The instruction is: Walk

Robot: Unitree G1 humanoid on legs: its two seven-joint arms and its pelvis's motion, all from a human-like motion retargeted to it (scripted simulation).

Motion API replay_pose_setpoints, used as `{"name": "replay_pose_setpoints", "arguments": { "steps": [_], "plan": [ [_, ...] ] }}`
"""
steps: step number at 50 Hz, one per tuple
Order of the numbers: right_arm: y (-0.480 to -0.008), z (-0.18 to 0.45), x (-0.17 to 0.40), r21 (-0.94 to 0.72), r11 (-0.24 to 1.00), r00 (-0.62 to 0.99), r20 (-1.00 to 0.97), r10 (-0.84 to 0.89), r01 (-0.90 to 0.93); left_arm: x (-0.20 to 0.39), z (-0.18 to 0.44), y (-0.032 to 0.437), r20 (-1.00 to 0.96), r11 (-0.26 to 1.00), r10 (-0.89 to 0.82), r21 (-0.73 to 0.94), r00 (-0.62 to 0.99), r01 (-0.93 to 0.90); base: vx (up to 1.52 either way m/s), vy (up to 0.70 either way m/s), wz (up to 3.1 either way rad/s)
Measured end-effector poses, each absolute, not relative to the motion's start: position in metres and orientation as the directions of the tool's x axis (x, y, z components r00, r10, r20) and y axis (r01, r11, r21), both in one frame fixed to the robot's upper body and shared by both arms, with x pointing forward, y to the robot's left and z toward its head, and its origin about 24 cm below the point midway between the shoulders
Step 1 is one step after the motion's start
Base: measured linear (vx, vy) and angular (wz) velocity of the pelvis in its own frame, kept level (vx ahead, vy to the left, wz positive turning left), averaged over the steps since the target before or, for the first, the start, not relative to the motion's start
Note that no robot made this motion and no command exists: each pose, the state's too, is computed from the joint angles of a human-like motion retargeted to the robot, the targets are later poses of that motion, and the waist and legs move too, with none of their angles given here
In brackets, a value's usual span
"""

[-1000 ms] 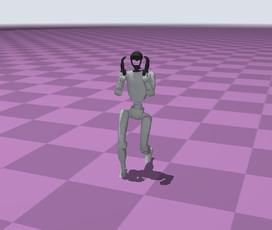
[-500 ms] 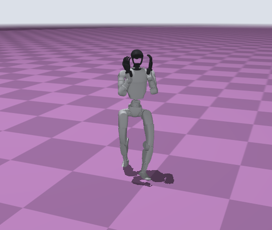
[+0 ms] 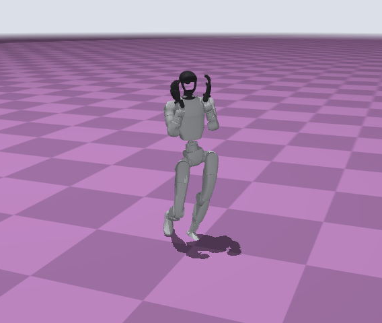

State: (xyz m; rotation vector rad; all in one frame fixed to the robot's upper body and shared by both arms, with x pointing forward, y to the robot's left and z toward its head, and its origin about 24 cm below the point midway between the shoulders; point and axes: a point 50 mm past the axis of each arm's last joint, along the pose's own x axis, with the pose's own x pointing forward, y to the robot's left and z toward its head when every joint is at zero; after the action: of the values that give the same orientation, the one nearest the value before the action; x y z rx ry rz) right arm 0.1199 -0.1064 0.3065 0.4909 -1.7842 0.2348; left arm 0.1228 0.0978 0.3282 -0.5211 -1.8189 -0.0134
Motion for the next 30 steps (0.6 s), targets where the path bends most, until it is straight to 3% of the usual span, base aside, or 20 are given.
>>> {"name": "replay_pose_setpoints", "arguments": {
  "steps": [17, 30],
  "plan": [
    [-0.109, 0.3, 0.129, 0.158, 0.963, -0.235, 0.949, -0.21, -0.219, 0.126, 0.318, 0.09, 0.91, 0.927, 0.325, -0.253, -0.258, 0.276, 0.38, -0.02, 0.28],
    [-0.119, 0.3, 0.118, 0.258, 0.922, -0.257, 0.907, -0.334, -0.288, 0.121, 0.316, 0.094, 0.888, 0.929, 0.35, -0.286, -0.299, 0.236, 0.44, -0.11, 0.28]
  ]
}}
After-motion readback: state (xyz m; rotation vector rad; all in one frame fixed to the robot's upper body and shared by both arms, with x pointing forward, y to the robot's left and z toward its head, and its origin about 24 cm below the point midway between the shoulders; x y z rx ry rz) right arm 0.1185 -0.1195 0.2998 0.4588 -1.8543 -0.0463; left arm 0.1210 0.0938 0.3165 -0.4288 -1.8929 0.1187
